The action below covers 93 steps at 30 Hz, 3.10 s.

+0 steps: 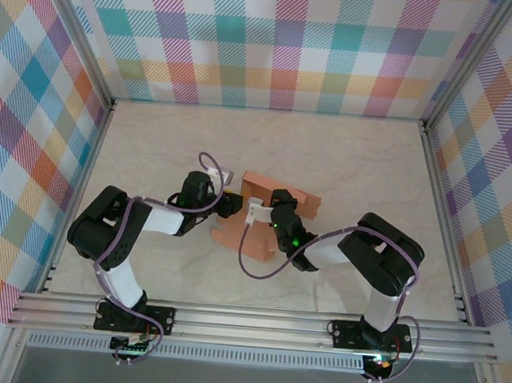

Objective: Fold the paper box

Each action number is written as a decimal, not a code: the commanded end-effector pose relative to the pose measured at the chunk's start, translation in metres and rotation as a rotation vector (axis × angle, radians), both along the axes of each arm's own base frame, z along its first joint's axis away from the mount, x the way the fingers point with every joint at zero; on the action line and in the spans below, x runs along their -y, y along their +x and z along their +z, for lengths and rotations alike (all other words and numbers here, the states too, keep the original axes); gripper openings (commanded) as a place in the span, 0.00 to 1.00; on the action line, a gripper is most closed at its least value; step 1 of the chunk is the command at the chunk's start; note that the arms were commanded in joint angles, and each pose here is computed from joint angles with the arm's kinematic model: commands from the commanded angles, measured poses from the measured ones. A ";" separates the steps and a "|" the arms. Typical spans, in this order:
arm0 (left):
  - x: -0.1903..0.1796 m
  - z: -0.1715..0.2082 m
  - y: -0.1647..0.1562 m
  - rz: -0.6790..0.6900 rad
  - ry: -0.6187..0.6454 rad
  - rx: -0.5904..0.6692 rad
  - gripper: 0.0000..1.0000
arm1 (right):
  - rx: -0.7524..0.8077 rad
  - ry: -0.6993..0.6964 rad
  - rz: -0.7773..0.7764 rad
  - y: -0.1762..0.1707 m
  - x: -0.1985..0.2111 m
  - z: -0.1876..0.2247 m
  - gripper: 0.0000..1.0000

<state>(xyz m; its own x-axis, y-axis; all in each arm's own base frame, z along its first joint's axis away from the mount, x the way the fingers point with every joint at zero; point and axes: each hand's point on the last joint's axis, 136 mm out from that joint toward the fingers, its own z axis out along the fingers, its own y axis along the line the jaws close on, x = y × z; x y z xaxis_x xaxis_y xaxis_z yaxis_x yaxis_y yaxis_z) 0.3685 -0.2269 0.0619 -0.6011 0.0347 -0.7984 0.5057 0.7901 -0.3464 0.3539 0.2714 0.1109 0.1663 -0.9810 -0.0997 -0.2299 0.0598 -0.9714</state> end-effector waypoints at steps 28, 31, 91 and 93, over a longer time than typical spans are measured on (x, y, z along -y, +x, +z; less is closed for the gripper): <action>0.034 0.006 0.022 -0.072 -0.027 0.022 0.28 | -0.072 -0.033 0.101 -0.023 -0.029 -0.020 0.00; 0.035 0.006 0.026 -0.045 -0.031 0.017 0.28 | -0.080 -0.024 0.107 -0.026 -0.032 -0.021 0.00; 0.047 -0.001 0.008 -0.162 0.287 0.167 0.00 | -1.471 1.555 -0.554 0.025 -0.004 0.081 0.73; 0.048 -0.003 0.006 -0.170 0.294 0.164 0.02 | -1.563 1.526 -0.573 0.027 -0.015 0.066 0.72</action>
<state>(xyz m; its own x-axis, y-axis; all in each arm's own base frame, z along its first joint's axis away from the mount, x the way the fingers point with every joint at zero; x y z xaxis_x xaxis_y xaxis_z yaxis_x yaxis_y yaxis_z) 0.3856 -0.2731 0.0598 -0.4590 0.2938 -0.8385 0.6292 0.7738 -0.0733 0.4118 0.2618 0.1960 -0.8295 0.0599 -0.5552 -0.3210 0.7624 0.5619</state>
